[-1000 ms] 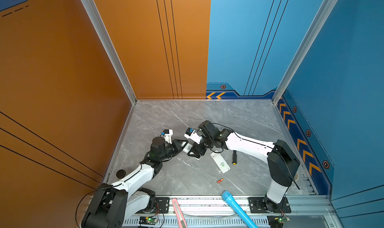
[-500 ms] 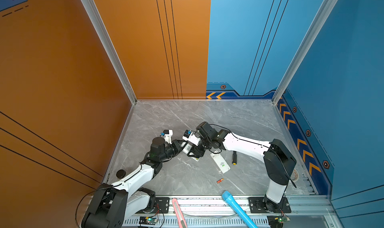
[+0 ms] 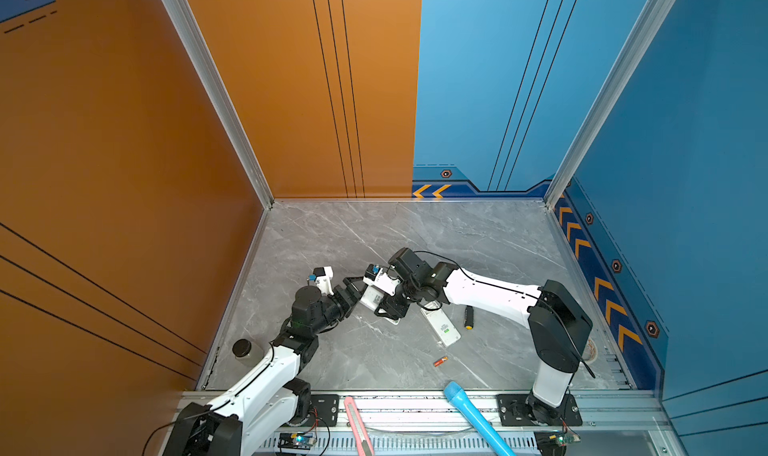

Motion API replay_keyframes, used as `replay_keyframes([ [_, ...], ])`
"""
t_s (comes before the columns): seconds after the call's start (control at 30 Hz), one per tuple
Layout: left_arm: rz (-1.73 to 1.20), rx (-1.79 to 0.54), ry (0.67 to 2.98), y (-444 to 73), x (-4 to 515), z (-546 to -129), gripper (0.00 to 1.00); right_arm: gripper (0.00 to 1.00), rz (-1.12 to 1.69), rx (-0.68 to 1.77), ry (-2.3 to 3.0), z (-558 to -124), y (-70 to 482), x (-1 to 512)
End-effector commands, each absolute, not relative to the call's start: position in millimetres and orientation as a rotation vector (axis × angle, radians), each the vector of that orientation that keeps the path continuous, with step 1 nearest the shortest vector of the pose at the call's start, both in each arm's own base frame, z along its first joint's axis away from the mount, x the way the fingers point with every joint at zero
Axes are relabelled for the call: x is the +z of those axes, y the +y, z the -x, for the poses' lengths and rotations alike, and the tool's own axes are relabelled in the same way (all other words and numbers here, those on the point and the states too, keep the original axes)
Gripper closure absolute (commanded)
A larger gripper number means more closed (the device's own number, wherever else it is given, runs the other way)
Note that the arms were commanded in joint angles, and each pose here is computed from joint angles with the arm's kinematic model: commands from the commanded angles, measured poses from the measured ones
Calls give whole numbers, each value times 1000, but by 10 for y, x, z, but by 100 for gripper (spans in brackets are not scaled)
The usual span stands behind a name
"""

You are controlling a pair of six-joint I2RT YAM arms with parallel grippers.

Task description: Unload the batteries from the remote control

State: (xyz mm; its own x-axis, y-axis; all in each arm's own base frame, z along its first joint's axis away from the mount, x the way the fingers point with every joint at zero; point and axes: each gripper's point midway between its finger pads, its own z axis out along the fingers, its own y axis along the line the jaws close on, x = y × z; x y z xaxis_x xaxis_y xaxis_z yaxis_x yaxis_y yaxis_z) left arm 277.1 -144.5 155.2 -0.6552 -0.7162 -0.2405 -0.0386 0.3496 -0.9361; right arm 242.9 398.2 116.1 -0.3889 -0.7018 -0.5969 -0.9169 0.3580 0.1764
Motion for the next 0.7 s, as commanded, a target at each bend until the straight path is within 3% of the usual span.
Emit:
replay_keyframes([
  [0.0,819,-1148,2051,-1174,1438,-2668,2,77,1495,572,2204,-2354,3763,1142],
  [0.2,1006,-771,2272,-753,1215,-2309,2,77,1852,371,2143,-2045,3557,817],
  [0.67,741,-676,2345,-900,1454,-2520,2,77,2447,144,1775,-1646,3553,286],
])
